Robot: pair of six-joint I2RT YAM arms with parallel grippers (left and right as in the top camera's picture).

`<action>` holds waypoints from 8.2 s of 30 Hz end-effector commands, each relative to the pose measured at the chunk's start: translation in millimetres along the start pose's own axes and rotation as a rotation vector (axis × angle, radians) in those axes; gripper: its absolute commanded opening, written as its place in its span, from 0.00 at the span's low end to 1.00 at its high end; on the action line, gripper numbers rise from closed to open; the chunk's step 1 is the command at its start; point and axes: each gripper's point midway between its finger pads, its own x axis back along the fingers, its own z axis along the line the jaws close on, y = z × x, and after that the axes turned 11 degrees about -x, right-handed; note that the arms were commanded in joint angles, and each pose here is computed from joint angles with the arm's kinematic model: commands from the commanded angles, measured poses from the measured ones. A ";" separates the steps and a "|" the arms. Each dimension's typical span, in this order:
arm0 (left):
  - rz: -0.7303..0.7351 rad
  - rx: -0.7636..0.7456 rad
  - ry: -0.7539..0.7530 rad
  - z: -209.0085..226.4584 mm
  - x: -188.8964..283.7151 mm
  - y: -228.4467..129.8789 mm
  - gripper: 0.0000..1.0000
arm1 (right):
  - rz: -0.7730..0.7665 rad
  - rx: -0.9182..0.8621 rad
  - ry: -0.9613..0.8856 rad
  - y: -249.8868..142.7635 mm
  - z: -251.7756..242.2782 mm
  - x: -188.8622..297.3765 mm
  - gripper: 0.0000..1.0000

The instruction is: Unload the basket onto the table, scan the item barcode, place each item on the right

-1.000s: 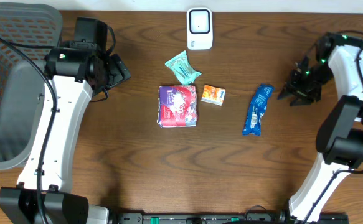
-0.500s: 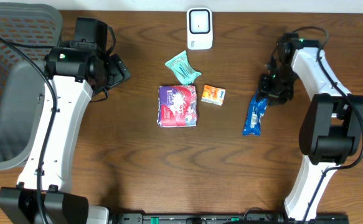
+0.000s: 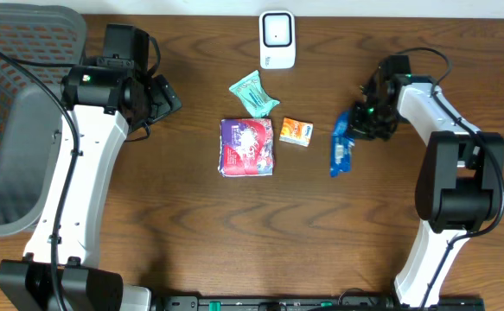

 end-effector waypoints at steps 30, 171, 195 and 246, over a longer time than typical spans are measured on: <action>-0.004 0.011 0.013 3.3 0.9 1.0 0.98 | 0.054 -0.064 0.021 -35.7 17.2 -47.1 0.46; -0.004 0.011 0.013 3.3 0.9 1.0 0.98 | 0.083 -0.131 0.155 17.9 -49.2 -11.2 0.01; -0.004 0.011 0.013 3.3 0.9 1.0 0.98 | -0.457 0.180 -0.894 21.3 -0.1 39.1 0.01; -0.004 0.011 0.013 3.3 0.9 1.0 0.98 | 0.219 0.271 -0.007 -29.6 22.3 -22.8 0.01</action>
